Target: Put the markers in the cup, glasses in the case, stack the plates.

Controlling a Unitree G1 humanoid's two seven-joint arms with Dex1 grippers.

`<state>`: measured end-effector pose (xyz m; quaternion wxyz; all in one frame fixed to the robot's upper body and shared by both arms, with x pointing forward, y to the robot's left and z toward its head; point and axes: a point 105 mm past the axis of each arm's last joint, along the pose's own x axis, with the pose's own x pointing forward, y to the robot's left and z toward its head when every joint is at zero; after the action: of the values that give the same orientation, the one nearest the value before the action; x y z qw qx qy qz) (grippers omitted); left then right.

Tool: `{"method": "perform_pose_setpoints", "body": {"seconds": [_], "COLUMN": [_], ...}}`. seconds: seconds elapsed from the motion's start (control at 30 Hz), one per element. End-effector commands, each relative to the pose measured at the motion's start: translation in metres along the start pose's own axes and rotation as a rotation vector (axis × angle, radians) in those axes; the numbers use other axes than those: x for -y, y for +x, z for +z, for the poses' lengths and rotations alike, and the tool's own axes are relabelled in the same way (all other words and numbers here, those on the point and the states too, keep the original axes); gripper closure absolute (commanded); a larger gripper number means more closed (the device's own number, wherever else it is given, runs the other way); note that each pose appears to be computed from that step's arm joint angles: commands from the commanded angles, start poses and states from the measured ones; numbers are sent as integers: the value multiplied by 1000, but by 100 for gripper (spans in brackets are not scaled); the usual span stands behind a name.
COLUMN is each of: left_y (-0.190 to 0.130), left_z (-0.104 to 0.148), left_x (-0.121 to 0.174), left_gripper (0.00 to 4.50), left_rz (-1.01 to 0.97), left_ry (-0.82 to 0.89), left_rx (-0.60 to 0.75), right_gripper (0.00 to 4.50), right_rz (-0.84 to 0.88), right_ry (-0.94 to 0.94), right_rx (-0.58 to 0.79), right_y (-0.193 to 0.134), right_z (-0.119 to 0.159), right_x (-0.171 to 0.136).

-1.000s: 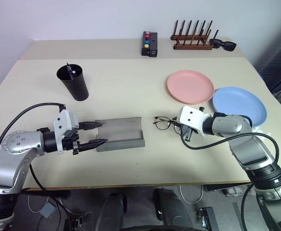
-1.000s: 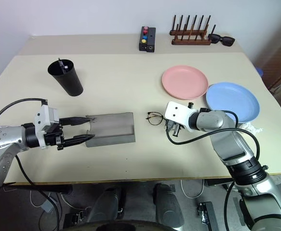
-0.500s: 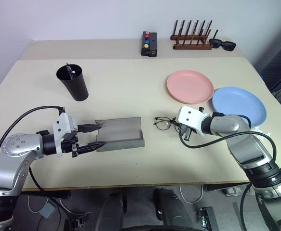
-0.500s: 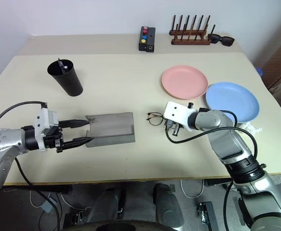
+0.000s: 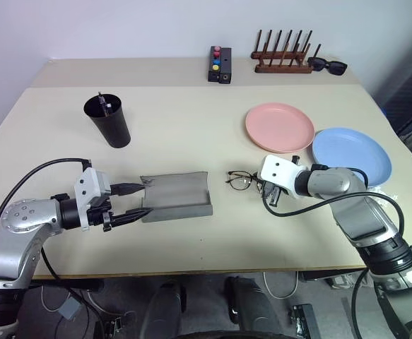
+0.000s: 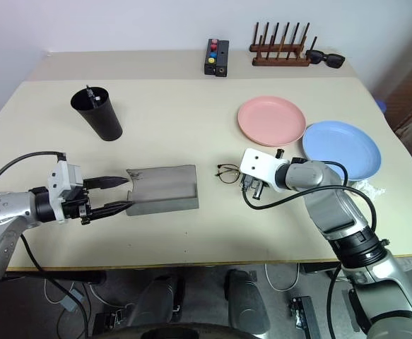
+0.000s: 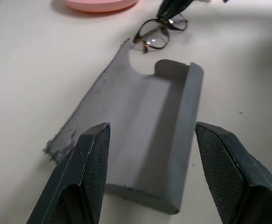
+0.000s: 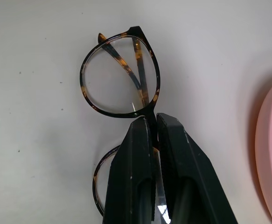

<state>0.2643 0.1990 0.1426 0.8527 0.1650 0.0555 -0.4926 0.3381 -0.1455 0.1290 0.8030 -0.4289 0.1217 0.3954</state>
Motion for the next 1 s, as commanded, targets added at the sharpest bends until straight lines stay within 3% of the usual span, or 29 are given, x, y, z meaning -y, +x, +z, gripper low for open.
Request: {"method": "perform_pose_setpoints", "body": {"seconds": [0.03, 1.0], "left_y": [-12, -1], "left_z": [4, 20], "left_x": [-18, -11], "left_gripper": [157, 157], "left_rz": [96, 57], "left_ry": [48, 65], "left_rx": [7, 48], "right_gripper": [426, 426], "right_rz": [-37, -20], "right_ry": [-96, -28], "right_rx": [84, -23], "right_y": [-16, -3], "right_z": [33, 1], "right_x": [17, 3]}}
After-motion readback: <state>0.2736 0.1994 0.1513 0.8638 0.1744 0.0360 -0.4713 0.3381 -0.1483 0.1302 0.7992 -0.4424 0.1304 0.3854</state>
